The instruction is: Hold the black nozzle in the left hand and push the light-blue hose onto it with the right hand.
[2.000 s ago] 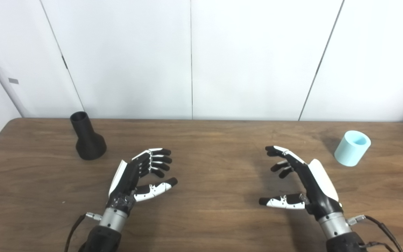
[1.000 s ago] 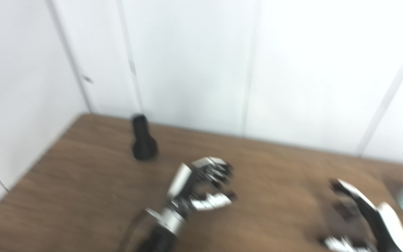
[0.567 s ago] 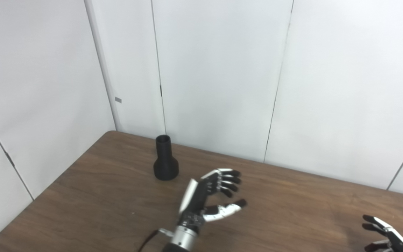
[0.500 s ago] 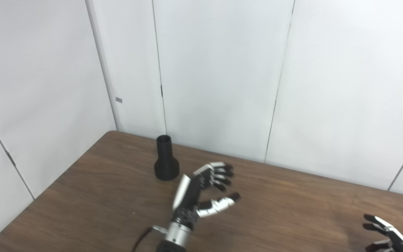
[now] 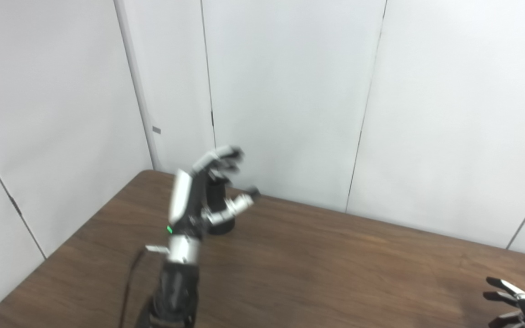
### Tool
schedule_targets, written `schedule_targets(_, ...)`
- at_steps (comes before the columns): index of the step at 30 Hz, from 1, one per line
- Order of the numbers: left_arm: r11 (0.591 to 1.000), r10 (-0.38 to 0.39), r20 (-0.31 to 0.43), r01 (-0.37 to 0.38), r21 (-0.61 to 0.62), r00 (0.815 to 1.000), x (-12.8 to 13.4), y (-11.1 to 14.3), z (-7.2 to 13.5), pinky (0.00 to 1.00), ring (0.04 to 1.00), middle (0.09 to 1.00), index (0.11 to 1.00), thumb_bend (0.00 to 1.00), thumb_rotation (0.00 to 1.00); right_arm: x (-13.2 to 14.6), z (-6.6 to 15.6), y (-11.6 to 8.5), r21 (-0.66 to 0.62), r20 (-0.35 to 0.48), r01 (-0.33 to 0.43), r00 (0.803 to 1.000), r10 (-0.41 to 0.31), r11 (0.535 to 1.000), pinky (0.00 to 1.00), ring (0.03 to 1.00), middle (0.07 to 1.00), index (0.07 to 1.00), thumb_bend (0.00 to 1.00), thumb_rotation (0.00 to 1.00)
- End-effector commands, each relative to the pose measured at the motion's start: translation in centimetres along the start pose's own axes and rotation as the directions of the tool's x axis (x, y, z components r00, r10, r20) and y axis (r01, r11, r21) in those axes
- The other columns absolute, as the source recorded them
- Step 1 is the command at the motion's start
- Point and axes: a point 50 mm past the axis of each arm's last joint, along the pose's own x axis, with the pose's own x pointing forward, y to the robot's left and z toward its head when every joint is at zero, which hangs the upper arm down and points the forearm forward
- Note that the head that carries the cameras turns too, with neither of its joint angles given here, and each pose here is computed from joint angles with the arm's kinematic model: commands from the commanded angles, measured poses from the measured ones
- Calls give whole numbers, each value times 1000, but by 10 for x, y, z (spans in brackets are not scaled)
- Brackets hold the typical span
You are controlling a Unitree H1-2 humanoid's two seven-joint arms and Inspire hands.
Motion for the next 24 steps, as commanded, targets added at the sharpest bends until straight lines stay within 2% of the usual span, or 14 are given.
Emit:
schedule_targets(1, 996, 91, 77, -92, 18, 993, 21, 12, 16, 488, 716, 765, 727, 674, 44, 13, 6, -15, -14, 79, 42, 996, -41, 999, 325, 512, 733, 799, 679, 585)
schedule_targets(5, 984, 168, 91, -173, 50, 982, 33, 25, 13, 526, 740, 784, 733, 651, 2, 14, 4, -13, -4, 69, 35, 997, -35, 999, 324, 510, 729, 795, 686, 594)
schedule_targets(7, 981, 169, 74, -175, 80, 983, 38, 31, 11, 554, 755, 809, 760, 655, 34, 14, 4, -13, -1, 63, 32, 997, -32, 999, 328, 511, 730, 794, 693, 594)
schedule_targets(10, 982, 122, 14, -122, 142, 992, 43, 37, 9, 646, 819, 864, 827, 666, 119, 13, 6, -13, -3, 53, 24, 998, -24, 1000, 314, 506, 726, 796, 702, 603)
schedule_targets(12, 978, 68, -36, -60, 198, 997, 46, 40, 7, 807, 911, 947, 922, 732, 218, 13, 7, -13, -4, 55, 20, 998, -20, 1000, 310, 504, 725, 799, 689, 591)
schedule_targets(14, 972, 3, -95, 19, 236, 995, 49, 44, 3, 894, 970, 987, 977, 814, 289, 13, 8, -13, -4, 59, 22, 998, -22, 1000, 310, 501, 723, 802, 682, 587)
schedule_targets(16, 964, -34, -126, 66, 258, 991, 52, 46, 0, 923, 994, 998, 996, 910, 334, 13, 7, -13, 2, 61, 25, 998, -25, 1000, 320, 508, 735, 804, 679, 575)
schedule_targets(19, 954, -70, -131, 105, 279, 989, 52, 48, -6, 950, 1000, 1000, 1000, 967, 339, 12, 9, -13, 7, 69, 22, 997, -22, 1000, 324, 511, 736, 806, 661, 542)
schedule_targets(24, 948, -138, -201, 189, 257, 970, 50, 49, -16, 981, 1000, 1000, 1000, 1000, 358, 11, 11, -13, -1, 67, 16, 998, -16, 1000, 327, 518, 742, 813, 627, 471)
